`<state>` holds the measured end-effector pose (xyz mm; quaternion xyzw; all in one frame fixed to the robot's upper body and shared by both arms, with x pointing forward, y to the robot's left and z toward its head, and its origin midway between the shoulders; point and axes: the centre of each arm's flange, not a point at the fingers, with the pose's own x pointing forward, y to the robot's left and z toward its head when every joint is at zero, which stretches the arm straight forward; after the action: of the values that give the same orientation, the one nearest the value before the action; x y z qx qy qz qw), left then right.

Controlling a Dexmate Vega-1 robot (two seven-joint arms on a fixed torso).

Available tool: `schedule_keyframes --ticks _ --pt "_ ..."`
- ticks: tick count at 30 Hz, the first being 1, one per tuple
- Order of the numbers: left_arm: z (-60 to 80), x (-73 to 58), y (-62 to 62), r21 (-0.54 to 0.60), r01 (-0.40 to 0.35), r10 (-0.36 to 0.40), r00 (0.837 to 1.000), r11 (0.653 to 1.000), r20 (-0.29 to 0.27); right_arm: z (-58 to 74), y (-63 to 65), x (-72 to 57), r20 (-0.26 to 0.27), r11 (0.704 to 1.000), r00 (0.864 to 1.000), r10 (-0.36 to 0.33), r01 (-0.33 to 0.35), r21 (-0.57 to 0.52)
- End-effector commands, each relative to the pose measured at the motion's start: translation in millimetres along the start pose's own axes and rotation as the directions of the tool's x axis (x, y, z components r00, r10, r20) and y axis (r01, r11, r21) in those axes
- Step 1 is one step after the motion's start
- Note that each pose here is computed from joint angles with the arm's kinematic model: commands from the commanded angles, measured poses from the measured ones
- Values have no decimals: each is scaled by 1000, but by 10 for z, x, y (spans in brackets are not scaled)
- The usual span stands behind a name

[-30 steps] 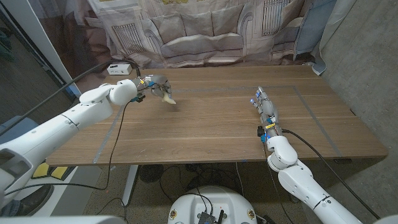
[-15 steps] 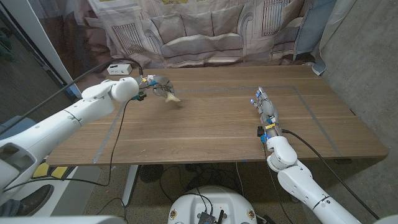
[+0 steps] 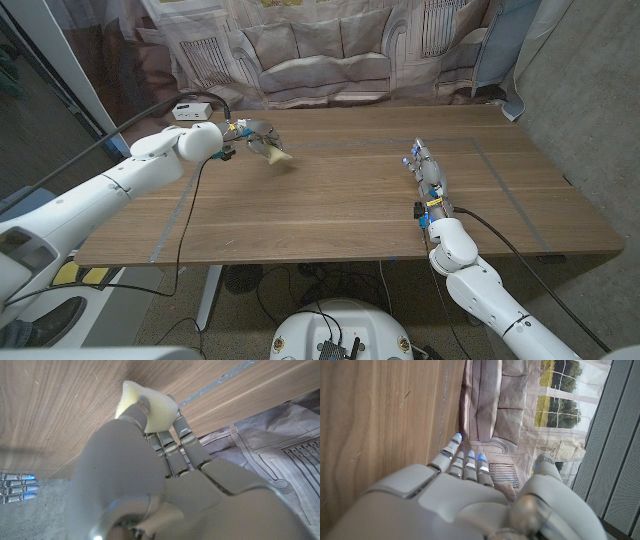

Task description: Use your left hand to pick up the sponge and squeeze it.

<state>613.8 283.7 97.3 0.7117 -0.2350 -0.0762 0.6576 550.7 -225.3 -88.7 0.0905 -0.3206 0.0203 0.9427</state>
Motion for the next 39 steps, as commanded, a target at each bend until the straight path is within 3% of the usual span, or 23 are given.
schedule_keyframes --ticks 1,27,39 --pt "-38 -19 1 -4 1 -1 1000 1000 18 -1 14 12 -2 1000 1000 -2 2 -2" --pt "-45 -23 -24 -52 -51 51 999 997 17 -18 9 16 -9 1000 1000 -3 3 1" --pt "-75 4 -154 -82 -50 50 999 995 1 -11 4 -12 -17 1000 1000 -2 2 -4"
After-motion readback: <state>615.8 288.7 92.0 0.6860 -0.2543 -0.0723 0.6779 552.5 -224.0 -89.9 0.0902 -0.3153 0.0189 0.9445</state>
